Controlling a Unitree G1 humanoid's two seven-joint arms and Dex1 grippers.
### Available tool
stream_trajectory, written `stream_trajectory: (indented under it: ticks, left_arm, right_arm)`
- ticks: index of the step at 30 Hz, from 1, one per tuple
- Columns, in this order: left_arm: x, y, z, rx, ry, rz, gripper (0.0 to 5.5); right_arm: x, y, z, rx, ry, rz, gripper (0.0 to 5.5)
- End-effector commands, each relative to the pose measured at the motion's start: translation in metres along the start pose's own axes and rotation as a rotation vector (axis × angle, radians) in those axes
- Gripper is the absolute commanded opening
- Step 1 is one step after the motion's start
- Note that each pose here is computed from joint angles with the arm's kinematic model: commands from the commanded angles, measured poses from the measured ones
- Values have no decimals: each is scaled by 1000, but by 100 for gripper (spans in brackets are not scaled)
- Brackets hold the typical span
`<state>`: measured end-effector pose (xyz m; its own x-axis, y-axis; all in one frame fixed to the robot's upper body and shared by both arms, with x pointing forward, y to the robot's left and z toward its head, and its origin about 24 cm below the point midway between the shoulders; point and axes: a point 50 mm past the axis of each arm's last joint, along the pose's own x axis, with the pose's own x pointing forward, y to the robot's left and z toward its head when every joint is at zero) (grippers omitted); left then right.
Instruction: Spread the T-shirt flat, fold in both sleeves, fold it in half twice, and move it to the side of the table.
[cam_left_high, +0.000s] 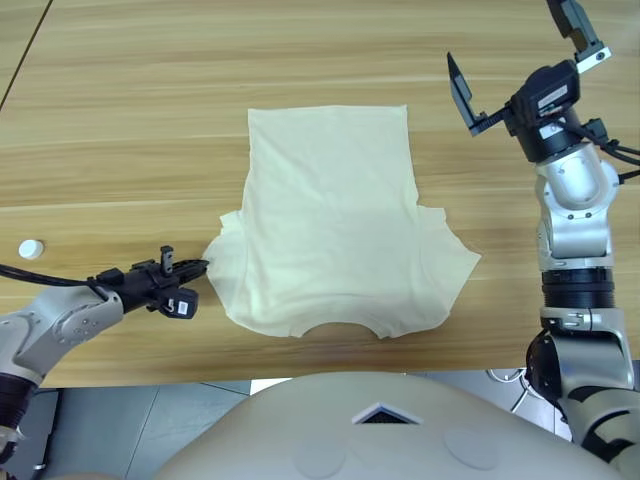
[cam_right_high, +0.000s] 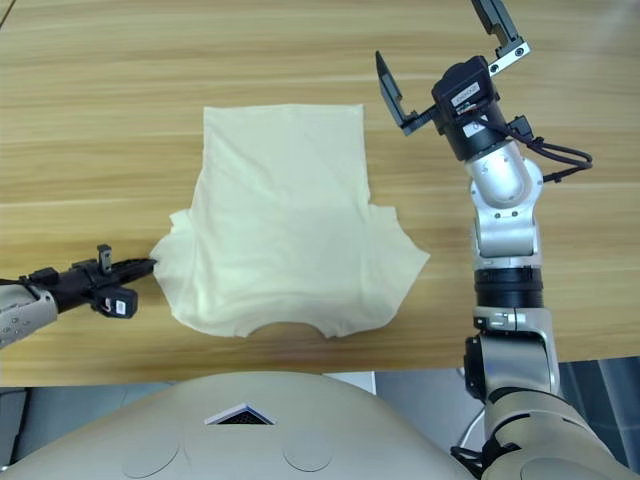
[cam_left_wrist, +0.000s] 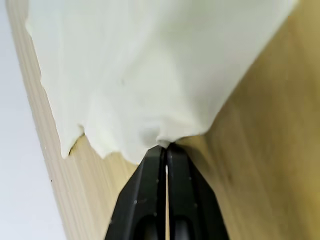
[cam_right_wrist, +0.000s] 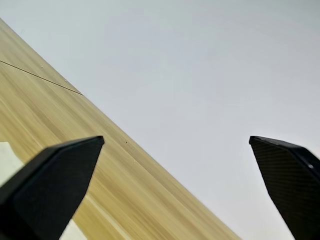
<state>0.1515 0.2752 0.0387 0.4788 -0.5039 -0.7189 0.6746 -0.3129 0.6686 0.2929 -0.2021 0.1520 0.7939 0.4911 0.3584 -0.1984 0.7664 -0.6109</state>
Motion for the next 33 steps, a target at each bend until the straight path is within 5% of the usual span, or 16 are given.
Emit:
stream_trajectory:
  ticks: [1,17,33]
  left_arm:
    - [-4,-5,0,-2,5,-30,1]
    - [8,51,34,58,-195,261,1]
    - [40,59,54,90,-276,253,1]
  right_arm:
    - [-1,1,-1,-8,7,17,540]
    - [0,4,-2,-4,10,37,540]
    - [-2,6,-1,4,6,43,540]
